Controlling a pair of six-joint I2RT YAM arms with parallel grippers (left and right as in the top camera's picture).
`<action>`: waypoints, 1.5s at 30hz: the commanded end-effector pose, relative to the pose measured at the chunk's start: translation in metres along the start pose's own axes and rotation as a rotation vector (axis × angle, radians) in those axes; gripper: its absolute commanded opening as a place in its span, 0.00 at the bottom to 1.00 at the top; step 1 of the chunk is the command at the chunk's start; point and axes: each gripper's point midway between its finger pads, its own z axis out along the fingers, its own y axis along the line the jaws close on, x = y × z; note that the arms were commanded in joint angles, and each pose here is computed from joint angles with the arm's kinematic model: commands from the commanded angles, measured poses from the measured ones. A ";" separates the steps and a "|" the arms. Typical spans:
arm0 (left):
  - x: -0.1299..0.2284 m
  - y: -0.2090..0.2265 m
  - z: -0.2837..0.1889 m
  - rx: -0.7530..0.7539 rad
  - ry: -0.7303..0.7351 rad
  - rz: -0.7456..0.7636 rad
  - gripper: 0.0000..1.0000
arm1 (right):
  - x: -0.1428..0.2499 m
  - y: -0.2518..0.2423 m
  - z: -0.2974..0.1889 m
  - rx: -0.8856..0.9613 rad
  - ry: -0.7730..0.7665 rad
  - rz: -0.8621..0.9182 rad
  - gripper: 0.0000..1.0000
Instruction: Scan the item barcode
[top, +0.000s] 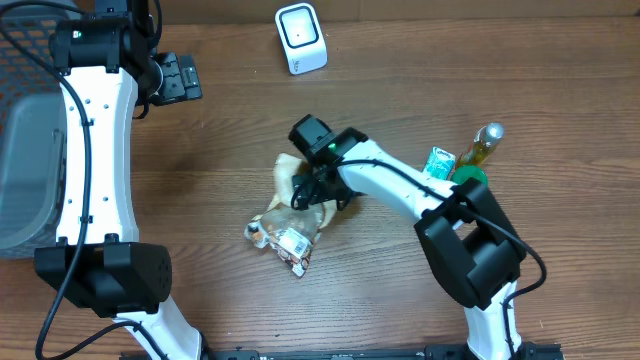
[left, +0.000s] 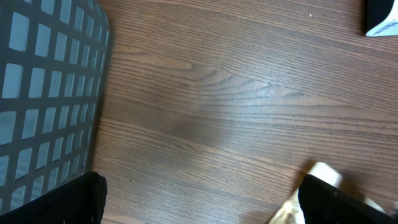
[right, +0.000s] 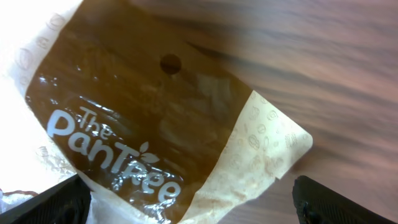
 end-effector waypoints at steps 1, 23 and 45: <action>-0.003 -0.002 -0.010 0.007 -0.028 -0.007 0.99 | -0.006 -0.022 -0.020 0.022 -0.016 0.176 1.00; -0.003 -0.002 -0.010 0.007 -0.028 -0.007 1.00 | 0.088 -0.006 -0.076 -0.116 0.281 -0.104 0.12; -0.003 -0.002 -0.010 0.007 -0.028 -0.007 0.99 | 0.126 0.068 -0.054 -0.218 0.250 -0.247 0.15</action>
